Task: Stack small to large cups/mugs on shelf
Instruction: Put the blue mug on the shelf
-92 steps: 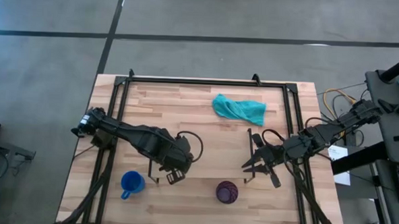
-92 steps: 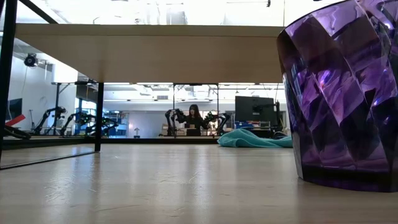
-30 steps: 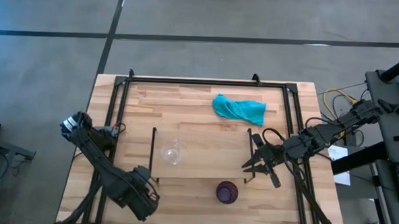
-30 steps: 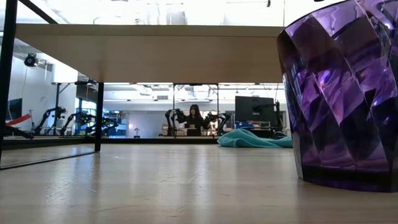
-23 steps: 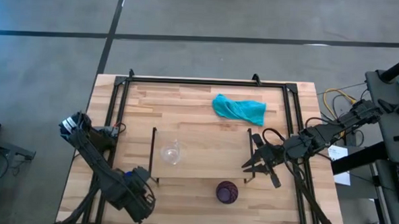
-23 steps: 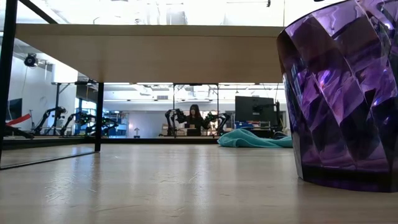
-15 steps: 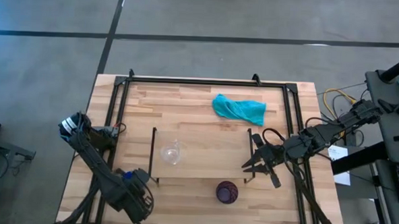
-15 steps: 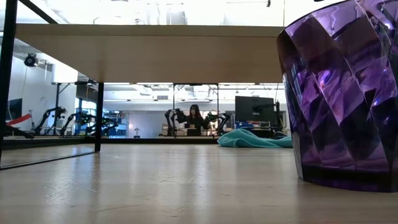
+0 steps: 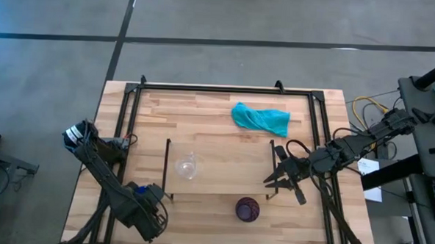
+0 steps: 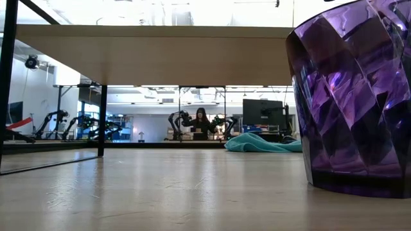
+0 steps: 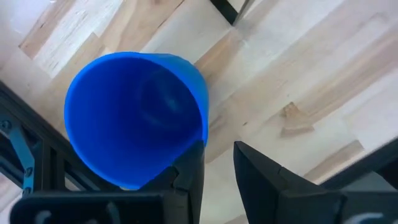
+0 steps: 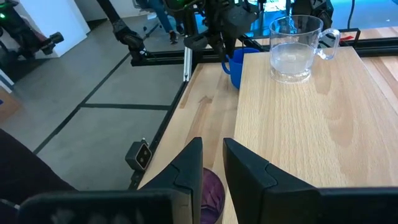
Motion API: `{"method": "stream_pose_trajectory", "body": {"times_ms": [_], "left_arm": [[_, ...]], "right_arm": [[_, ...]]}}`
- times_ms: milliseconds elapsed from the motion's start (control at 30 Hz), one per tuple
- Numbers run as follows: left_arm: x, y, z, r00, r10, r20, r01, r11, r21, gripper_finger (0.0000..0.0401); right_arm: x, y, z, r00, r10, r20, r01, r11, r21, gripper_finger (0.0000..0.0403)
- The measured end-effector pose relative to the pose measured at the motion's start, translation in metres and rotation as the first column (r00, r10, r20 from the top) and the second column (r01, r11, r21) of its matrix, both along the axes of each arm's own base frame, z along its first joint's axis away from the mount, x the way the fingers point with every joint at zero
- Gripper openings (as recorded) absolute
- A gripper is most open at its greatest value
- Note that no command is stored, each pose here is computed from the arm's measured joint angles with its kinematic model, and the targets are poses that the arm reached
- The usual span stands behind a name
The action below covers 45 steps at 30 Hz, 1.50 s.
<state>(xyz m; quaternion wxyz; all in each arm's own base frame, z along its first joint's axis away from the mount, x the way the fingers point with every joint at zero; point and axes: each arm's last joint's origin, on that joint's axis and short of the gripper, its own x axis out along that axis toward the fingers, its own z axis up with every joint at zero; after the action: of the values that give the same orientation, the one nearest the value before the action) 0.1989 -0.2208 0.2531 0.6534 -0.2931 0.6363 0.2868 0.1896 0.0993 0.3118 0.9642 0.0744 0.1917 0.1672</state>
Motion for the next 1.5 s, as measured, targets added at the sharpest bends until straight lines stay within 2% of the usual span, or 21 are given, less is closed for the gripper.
{"method": "stream_pose_trajectory", "body": {"times_ms": [133, 267, 700, 967, 1300, 1400, 1500], "left_arm": [[-0.003, 0.004, 0.008, 1.000, 0.001, 0.024, 0.000, 1.000, -0.015, 0.0073], [-0.009, 0.010, 0.012, 1.000, 0.000, 0.010, -0.001, 1.000, 0.019, 0.0073], [-0.007, 0.009, 0.001, 0.995, -0.093, 0.040, 0.093, 0.996, -0.005, 0.0073], [-0.010, 0.012, -0.009, 0.995, -0.097, 0.015, 0.096, 0.995, 0.015, 0.0073], [-0.008, 0.009, -0.018, 0.995, -0.096, 0.041, 0.096, 0.995, -0.014, 0.0072], [-0.008, 0.009, -0.018, 0.995, -0.096, 0.042, 0.097, 0.995, -0.014, 0.0058], [-0.008, 0.009, -0.017, 0.994, -0.101, 0.039, 0.101, 0.995, -0.018, 0.0024]], "right_arm": [[0.000, 0.000, 0.000, 1.000, 0.000, 0.000, 0.000, 1.000, 0.000, 0.0059], [0.000, 0.000, 0.000, 1.000, 0.000, 0.001, 0.000, 1.000, 0.000, 0.0059], [0.000, -0.001, 0.000, 0.999, -0.034, -0.003, 0.034, 0.999, 0.014, 0.0059], [0.000, -0.001, 0.000, 0.999, -0.035, -0.003, 0.035, 0.999, 0.014, 0.0059], [0.000, -0.001, 0.000, 0.999, -0.035, -0.003, 0.035, 0.999, 0.014, 0.0059], [0.000, -0.001, 0.000, 0.999, -0.036, -0.003, 0.036, 0.999, 0.014, 0.0059], [0.000, -0.001, 0.000, 0.999, -0.035, -0.003, 0.035, 0.999, 0.015, 0.0059]]}}
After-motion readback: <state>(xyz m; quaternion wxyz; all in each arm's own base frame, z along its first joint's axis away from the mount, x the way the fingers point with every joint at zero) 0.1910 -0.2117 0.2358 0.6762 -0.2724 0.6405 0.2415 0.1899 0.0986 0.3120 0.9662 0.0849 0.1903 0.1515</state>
